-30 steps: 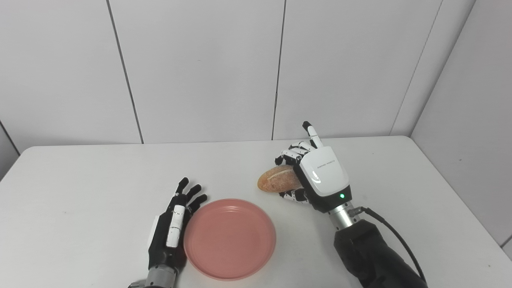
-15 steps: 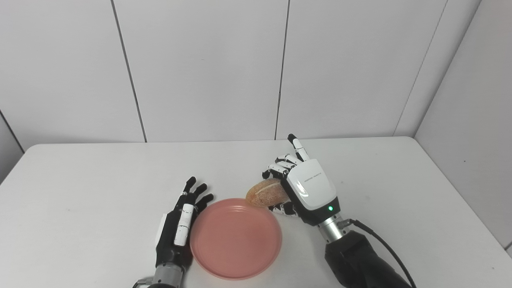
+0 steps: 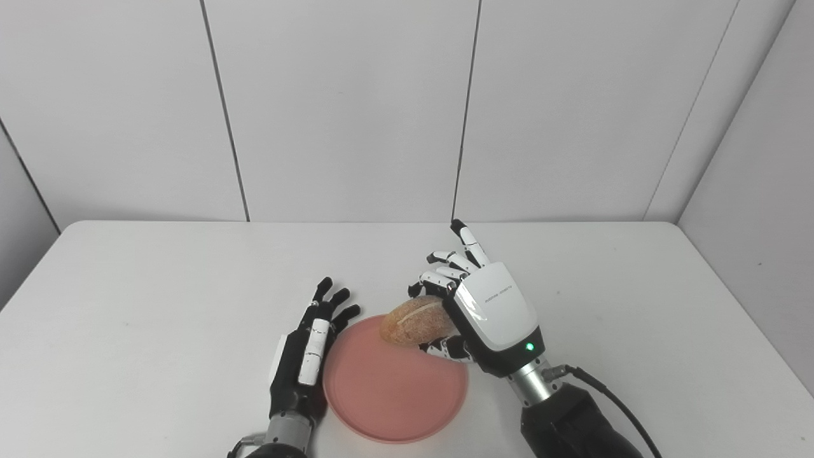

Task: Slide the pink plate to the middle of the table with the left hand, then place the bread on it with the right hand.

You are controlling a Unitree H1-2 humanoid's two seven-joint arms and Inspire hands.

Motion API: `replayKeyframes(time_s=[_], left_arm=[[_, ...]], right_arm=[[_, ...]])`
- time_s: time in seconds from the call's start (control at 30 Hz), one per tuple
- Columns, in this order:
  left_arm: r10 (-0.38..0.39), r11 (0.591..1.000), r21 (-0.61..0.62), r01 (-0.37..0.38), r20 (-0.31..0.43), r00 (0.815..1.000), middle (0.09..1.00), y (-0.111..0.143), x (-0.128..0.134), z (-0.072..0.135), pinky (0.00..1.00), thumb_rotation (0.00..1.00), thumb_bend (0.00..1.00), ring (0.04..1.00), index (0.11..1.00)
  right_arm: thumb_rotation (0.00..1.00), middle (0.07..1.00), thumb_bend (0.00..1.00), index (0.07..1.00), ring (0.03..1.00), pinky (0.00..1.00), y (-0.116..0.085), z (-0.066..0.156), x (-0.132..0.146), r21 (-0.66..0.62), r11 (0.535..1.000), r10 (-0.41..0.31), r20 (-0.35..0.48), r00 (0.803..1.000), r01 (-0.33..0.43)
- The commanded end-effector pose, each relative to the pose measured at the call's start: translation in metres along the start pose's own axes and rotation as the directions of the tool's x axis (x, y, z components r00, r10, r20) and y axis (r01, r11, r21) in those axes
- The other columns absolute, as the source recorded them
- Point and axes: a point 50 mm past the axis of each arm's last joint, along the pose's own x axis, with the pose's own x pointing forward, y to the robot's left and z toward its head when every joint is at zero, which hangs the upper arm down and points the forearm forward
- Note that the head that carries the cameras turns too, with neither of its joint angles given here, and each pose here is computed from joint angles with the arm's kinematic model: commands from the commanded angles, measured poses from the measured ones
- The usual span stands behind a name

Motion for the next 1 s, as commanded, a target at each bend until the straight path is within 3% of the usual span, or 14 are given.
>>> replayKeyframes(time_s=[0.0, 0.53, 0.97], left_arm=[[0.001, 1.000, -0.003, -0.001, -0.043, 0.999, 0.889, -0.005, -0.001, -0.008, 0.95, 0.83, 0.83, 0.825, 0.926], [0.009, 0.999, 0.033, -0.007, -0.035, 0.999, 0.875, -0.015, 0.000, -0.004, 0.89, 0.85, 0.80, 0.792, 0.913], [0.009, 0.999, 0.053, -0.007, -0.041, 0.999, 0.870, -0.020, 0.000, -0.001, 0.90, 0.87, 0.80, 0.797, 0.922]], right_arm=[[0.00, 0.455, 0.53, 0.501, 0.815, 1.00, -0.013, 0.006, 0.009, 0.024, 0.999, -0.044, 0.058, 0.997, 0.043], [0.00, 0.482, 0.53, 0.485, 0.835, 1.00, -0.009, 0.014, 0.002, 0.079, 0.997, 0.001, 0.075, 0.997, -0.007], [0.00, 0.470, 0.53, 0.493, 0.825, 1.00, 0.003, 0.014, 0.008, 0.155, 0.971, 0.182, 0.013, 0.983, -0.182]])
